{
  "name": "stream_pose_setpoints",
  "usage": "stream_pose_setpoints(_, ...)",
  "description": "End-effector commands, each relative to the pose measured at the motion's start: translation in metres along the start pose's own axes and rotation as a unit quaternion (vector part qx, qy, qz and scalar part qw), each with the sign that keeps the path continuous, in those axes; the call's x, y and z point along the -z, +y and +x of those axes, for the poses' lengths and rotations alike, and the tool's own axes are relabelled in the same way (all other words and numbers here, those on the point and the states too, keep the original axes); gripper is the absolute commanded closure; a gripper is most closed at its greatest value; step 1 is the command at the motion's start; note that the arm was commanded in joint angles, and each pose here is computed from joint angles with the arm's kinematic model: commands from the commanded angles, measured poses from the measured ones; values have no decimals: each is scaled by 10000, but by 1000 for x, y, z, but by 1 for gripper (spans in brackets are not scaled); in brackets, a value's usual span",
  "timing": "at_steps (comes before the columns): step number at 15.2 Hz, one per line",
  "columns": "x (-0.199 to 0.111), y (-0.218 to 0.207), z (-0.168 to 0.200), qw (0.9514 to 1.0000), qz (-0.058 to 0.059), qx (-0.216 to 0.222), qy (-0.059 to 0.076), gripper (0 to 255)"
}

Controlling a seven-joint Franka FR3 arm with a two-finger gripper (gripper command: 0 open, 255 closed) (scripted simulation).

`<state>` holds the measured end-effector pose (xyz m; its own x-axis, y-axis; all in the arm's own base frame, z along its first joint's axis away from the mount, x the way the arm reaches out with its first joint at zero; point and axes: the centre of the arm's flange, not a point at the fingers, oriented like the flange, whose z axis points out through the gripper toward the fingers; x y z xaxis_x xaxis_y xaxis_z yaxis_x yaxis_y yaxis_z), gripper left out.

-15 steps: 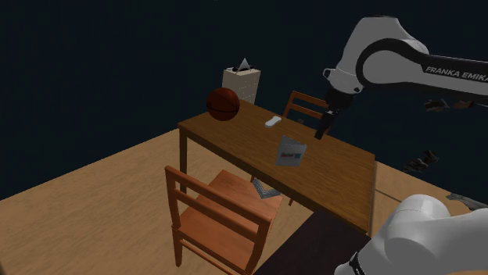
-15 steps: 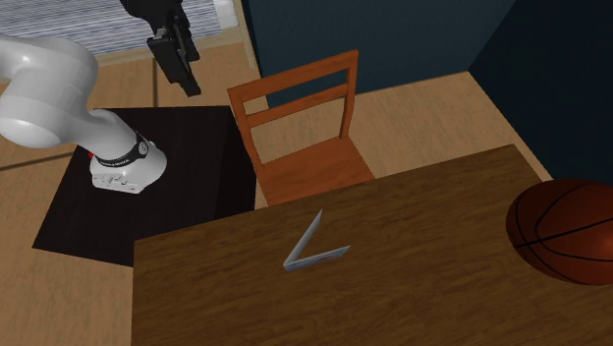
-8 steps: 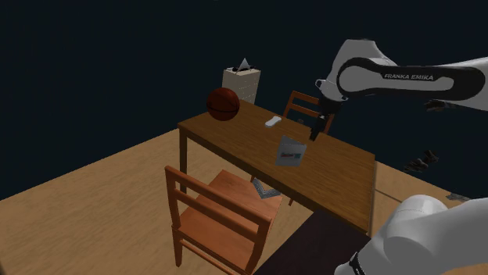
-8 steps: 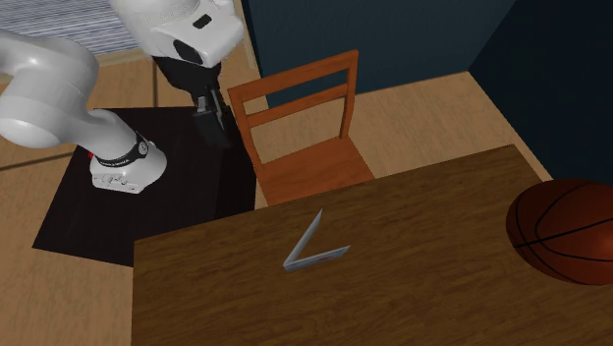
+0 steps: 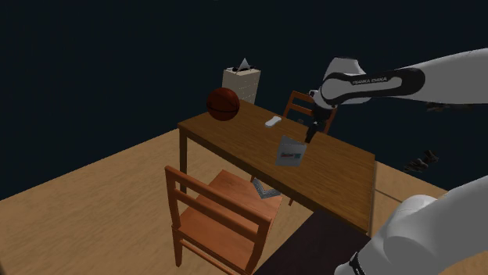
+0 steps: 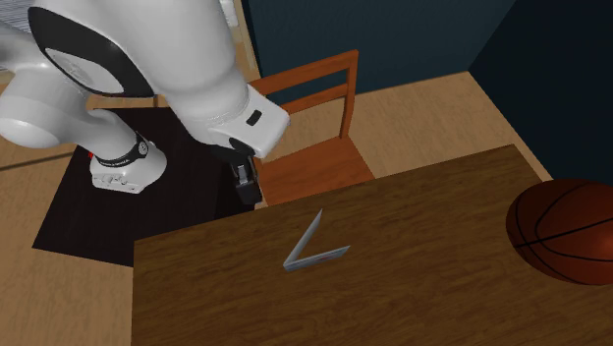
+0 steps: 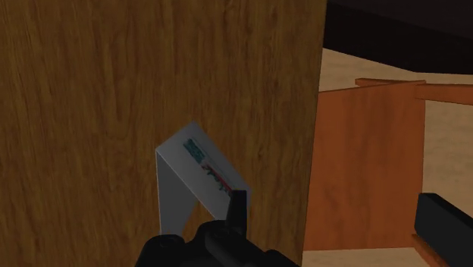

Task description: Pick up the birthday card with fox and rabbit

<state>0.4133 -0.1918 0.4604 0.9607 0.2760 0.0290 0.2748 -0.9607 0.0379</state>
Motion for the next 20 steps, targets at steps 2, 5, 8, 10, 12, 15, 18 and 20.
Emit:
stream_pose_setpoints(2, -26, 33, 9, 10000, 48, 71, -15, 0)
stream_pose_setpoints(5, -51, 63, 18, 9998, 103, 138, -30, 0)
stream_pose_setpoints(8, -77, 94, 28, 9997, 159, 205, -46, 0)
stream_pose_setpoints(10, -95, 113, 34, 9995, 196, 250, -56, 0)
stream_pose_setpoints(12, -113, 133, 41, 9993, 233, 294, -66, 0)
stream_pose_setpoints(15, -127, 137, 42, 9992, 241, 304, -68, 0)
stream_pose_setpoints(18, -143, 136, 42, 9992, 241, 304, -68, 0)
stream_pose_setpoints(20, -156, 136, 41, 9992, 241, 304, -68, 0)
